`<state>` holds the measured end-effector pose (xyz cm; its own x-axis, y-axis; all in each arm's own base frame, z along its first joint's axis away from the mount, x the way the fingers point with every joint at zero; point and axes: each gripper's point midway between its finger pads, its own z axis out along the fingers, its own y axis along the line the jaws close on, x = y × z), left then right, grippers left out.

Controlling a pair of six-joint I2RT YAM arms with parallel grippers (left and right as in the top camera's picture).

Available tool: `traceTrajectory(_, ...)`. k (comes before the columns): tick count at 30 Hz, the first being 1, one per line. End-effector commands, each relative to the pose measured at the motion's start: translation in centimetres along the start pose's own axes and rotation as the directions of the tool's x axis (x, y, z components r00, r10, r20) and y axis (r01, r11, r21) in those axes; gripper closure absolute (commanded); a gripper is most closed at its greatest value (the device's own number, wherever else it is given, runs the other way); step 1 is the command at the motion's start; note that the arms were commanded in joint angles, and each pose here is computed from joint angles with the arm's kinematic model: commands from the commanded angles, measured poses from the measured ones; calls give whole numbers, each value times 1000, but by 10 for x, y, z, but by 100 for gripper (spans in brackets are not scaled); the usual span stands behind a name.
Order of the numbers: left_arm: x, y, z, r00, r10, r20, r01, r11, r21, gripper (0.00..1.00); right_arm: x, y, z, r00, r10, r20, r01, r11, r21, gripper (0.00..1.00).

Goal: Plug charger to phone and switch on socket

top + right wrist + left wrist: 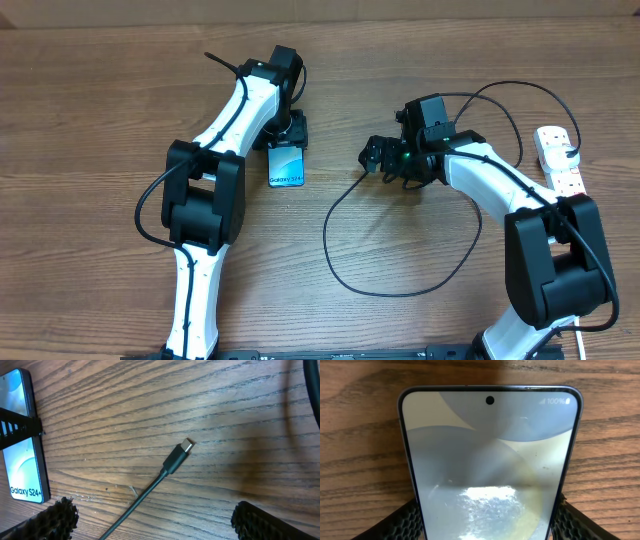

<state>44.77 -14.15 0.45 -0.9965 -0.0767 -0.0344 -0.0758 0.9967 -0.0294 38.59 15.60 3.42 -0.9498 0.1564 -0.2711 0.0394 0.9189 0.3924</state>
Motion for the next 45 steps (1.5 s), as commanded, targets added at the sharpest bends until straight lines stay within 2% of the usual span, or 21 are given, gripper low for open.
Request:
traceTrajectory(1,-4,5,-1,1000,-5,-14,5,1000,11,37,-6,2,-1,1000,4,15,-4,1000,-6,0)
traceTrajectory(9,-16,-1,-42,1000,-16,1,16,998,64,37,-3,9,-2,1000,3,-3,-3,999,-43,0)
traceTrajectory(13,-20,-3,-64,1000,-16,17,15,997,73,36,-1,40,-13,998,-49,-50,36,971,-237,0)
traceTrajectory(17,-17,-9,-77,1000,-12,9,11,995,101,36,3,83,-37,989,-119,-88,60,865,-497,0)
traceTrajectory(20,-13,-19,-79,1000,-6,-11,7,990,144,36,6,101,-46,984,-155,-87,76,808,-585,0)
traceTrajectory(30,-1,-43,-85,998,13,-60,4,964,267,37,16,129,-37,984,-151,-97,68,813,-578,0)
traceTrajectory(45,10,-49,-111,996,72,-43,-57,954,293,37,12,137,-25,987,-125,-96,44,803,-595,0)
